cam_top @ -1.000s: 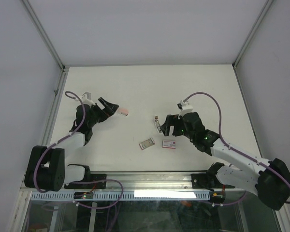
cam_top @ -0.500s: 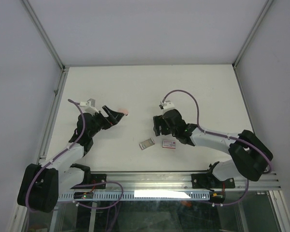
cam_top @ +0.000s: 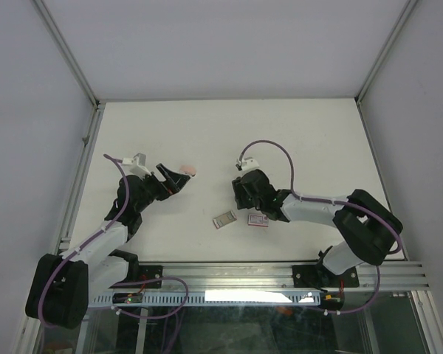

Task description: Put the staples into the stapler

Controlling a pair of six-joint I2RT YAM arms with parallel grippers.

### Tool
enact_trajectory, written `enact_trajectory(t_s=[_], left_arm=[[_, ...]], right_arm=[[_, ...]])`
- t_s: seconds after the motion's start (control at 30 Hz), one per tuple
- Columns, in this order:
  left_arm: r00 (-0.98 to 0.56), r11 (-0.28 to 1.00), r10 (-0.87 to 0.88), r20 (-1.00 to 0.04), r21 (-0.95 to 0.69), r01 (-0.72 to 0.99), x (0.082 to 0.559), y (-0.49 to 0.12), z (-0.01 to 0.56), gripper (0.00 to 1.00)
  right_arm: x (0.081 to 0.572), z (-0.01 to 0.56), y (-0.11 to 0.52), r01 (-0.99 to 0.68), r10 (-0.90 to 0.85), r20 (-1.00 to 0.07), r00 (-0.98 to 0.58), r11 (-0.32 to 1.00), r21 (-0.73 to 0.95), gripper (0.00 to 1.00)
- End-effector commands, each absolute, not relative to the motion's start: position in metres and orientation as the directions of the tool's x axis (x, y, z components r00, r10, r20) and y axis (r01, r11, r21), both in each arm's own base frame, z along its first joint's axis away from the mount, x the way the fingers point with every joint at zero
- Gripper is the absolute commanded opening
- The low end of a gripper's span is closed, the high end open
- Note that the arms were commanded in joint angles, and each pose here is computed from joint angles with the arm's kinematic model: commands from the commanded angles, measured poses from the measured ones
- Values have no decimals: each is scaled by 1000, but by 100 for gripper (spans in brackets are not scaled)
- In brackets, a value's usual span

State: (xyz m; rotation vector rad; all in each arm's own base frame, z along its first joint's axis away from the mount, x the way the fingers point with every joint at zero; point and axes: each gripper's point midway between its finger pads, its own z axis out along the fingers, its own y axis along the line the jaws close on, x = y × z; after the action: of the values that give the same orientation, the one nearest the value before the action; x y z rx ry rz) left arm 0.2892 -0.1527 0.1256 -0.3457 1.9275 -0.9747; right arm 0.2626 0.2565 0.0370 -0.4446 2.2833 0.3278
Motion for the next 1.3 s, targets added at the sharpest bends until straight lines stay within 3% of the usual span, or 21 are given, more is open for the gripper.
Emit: enact_trajectory(t_s=[0.0,0.17,0.4,0.73,0.93,1.27], left_arm=[[-541,611,-585,-604,-767,195,287,-161,137,96],[-540,600,-586,-604,-772,212,286,-163,142,96],[-542,602,-580,-608,-768,218,284,-164,141,96],[-553,588,-536,-638,-752,299,278,-176,152,96],[-571,587,-508,-645,-744,320,275,-189,148,96],[-594,551,-505,-626,-764,336,283,-208,148,97]], right_arm=[[272,46,266,-421,-205,-777,-596,903,84,50],[273,38,266,-419,-228,-772,-594,906,55,43],[275,34,275,-471,-276,-778,-565,881,30,23],[251,40,333,-731,-389,-829,-400,681,33,20],[242,38,347,-779,-425,-833,-354,627,11,30],[240,66,336,-744,-355,-865,-354,667,31,66]])
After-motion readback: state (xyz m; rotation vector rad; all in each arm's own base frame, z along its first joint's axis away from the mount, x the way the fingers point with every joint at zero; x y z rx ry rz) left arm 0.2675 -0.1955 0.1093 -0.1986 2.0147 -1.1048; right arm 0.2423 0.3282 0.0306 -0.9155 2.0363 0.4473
